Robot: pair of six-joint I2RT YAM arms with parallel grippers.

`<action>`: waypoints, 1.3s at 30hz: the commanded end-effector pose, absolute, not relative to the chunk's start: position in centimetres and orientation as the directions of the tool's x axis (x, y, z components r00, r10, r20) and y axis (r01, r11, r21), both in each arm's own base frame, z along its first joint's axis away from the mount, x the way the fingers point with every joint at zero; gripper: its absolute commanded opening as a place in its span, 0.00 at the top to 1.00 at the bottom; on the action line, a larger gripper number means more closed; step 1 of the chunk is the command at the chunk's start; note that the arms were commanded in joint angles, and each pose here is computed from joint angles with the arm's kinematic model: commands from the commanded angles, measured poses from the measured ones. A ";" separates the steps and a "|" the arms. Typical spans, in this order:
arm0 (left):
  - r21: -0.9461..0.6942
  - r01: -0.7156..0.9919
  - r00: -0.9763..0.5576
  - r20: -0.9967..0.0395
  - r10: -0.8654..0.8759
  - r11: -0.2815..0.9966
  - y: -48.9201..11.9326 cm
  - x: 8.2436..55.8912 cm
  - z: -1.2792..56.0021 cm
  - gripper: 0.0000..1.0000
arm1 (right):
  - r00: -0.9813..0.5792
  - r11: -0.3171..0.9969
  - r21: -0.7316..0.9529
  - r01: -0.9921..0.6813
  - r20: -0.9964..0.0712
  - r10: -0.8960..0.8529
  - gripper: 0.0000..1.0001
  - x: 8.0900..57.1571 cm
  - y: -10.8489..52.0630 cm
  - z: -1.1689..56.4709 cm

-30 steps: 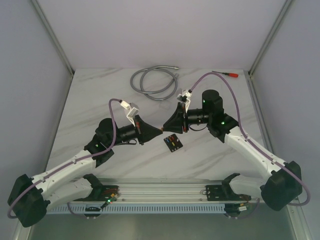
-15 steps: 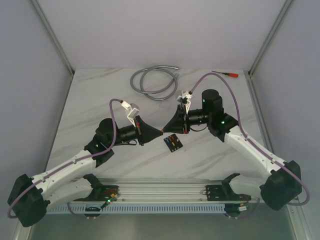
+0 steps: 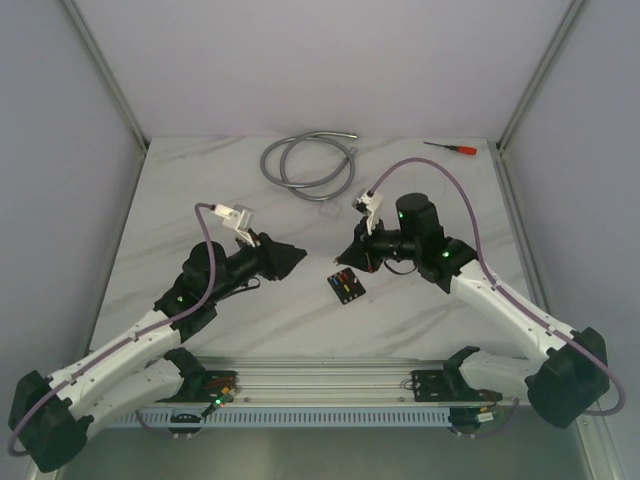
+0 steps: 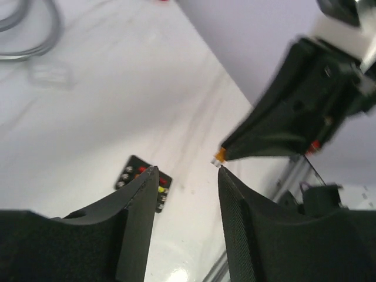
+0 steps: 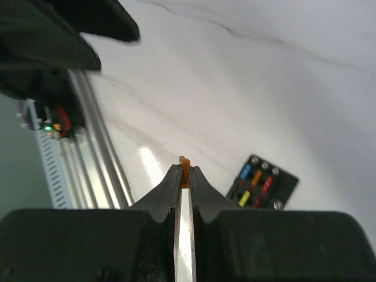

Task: Snap on the fuse box
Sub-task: Pick up the fuse from the center of the board, then install the fuse at the fuse box base.

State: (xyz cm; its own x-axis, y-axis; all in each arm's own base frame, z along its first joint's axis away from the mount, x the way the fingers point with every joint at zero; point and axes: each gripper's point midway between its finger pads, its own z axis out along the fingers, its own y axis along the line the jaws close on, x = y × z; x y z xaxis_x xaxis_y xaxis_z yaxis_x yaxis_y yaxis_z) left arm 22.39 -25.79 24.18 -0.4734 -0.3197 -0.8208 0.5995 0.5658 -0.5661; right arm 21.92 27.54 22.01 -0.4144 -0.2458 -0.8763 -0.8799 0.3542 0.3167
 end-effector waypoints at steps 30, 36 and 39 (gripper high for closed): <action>-0.573 -0.128 -0.662 -0.559 -0.500 0.810 -16.9 27.5 10.1 0.00 | -0.604 0.820 0.013 -0.572 -0.683 -0.411 1.00 22.3 26.1 6.9; -0.575 -0.143 -0.674 -0.540 -0.505 0.806 -16.9 27.4 9.6 0.00 | -0.623 0.831 0.021 -0.556 -0.672 -0.400 1.00 22.2 26.6 6.0; -0.574 -0.146 -0.678 -0.535 -0.504 0.806 -16.9 27.4 9.4 0.00 | -0.625 0.836 0.014 -0.548 -0.671 -0.399 1.00 22.3 26.6 5.8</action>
State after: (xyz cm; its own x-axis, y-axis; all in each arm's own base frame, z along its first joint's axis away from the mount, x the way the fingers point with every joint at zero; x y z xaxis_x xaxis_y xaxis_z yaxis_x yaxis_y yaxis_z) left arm 26.96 -16.53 8.58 -0.6777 -0.4920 -0.5466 -0.1476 0.8191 -0.5543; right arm 21.55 26.11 5.48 -0.6277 -0.4371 -0.6441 -0.5840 0.8116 0.0184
